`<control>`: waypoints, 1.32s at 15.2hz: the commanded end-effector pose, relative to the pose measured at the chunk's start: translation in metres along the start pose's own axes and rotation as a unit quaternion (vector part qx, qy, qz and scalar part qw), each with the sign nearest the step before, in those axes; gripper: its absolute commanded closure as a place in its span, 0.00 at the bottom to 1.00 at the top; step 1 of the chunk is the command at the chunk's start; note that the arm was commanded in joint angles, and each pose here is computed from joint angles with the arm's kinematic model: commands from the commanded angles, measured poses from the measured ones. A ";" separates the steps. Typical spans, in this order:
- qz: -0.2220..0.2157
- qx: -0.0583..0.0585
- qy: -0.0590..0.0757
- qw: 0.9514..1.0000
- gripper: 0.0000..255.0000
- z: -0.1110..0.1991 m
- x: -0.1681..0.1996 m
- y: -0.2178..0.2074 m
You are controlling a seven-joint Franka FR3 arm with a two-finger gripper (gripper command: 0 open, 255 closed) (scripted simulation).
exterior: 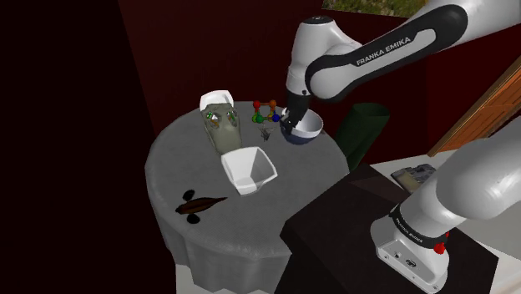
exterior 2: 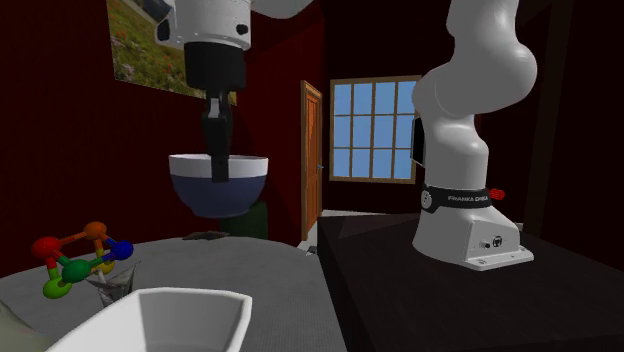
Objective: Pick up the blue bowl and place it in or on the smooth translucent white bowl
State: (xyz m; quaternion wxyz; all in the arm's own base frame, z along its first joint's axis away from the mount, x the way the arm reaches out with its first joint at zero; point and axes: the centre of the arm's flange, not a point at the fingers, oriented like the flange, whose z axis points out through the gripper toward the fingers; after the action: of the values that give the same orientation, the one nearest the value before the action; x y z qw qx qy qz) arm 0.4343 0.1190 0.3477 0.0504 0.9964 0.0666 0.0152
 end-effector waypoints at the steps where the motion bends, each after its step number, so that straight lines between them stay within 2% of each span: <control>1: 0.001 0.000 0.000 1.000 1.00 -0.008 0.010 -0.029; 14: 0.001 0.000 0.000 1.000 1.00 -0.043 0.062 -0.185; 20: 0.001 0.000 0.000 1.000 1.00 -0.011 0.061 -0.188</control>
State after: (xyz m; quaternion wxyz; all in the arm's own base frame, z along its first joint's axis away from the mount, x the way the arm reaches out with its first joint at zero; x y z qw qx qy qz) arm 0.4698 0.3138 0.3456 0.0503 0.9964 0.0659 0.0148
